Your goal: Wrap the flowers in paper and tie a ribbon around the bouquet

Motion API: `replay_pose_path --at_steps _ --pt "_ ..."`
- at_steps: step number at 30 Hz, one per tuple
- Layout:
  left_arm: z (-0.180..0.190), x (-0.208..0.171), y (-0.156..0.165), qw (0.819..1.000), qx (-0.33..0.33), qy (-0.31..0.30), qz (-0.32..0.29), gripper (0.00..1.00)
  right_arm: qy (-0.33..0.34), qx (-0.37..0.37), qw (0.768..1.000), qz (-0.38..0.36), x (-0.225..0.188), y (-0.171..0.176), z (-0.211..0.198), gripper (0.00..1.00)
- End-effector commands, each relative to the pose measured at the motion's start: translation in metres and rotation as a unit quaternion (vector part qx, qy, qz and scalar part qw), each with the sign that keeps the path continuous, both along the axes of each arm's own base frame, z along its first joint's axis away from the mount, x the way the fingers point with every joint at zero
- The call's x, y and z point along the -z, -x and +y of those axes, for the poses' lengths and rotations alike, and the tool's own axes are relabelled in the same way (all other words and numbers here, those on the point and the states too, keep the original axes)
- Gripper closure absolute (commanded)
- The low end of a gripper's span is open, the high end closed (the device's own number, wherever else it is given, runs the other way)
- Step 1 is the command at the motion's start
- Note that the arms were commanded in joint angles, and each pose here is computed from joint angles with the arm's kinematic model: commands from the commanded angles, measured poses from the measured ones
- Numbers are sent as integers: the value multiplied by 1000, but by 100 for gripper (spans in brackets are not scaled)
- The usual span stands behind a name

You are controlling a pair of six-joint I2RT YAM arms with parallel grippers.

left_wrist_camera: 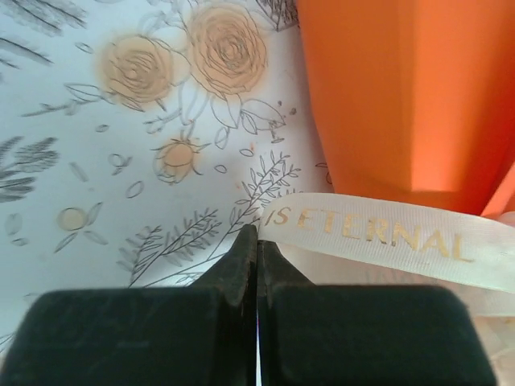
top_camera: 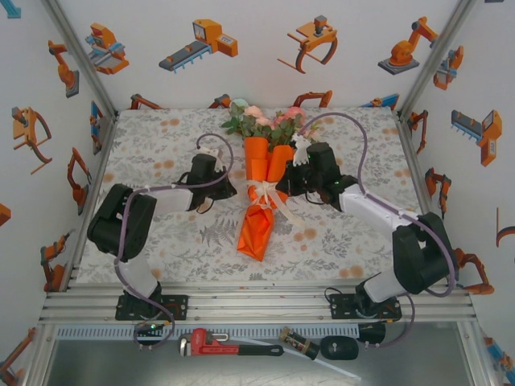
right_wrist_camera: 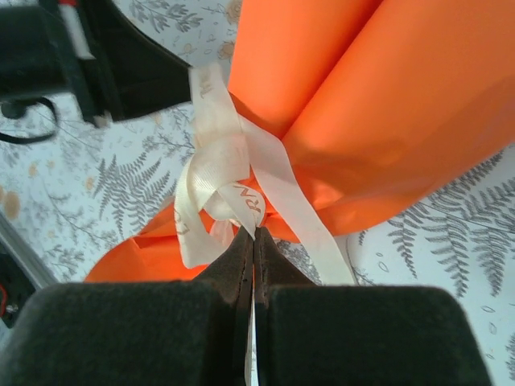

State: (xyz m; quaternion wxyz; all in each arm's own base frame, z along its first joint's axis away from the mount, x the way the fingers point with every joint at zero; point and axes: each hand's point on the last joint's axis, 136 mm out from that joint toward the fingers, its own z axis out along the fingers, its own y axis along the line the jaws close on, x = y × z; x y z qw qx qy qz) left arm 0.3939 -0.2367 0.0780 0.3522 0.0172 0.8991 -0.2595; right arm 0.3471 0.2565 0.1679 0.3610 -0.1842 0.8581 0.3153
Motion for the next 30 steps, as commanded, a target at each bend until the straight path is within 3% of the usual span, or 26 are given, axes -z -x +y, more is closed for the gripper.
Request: replay_pose_path --at_steps 1,6,11,15,18,22,24,30 --pt "26 -21 -3 998 -25 -47 -21 100 25 -1 998 -49 -28 -1 -8 100" --pt "42 -29 -1 996 -36 -75 -32 100 104 -12 991 -87 -26 8 -29 100" --pt "50 -31 -1 995 -44 -82 -36 100 204 -20 976 -71 -1 12 -53 100" --pt "49 -34 -1 996 -38 -76 -39 100 205 -22 976 -68 0 14 -53 100" --pt "51 -31 0 995 -40 -79 -36 100 209 11 975 -71 -3 7 -59 100" --pt "56 -30 2 995 -47 -82 -36 100 242 126 960 -62 0 -8 -94 100" --pt "56 -30 2 995 -47 -80 -36 100 234 133 962 -51 4 -7 -94 100" --pt "44 -33 2 997 -23 -57 -41 100 111 6 994 -18 13 16 -36 100"
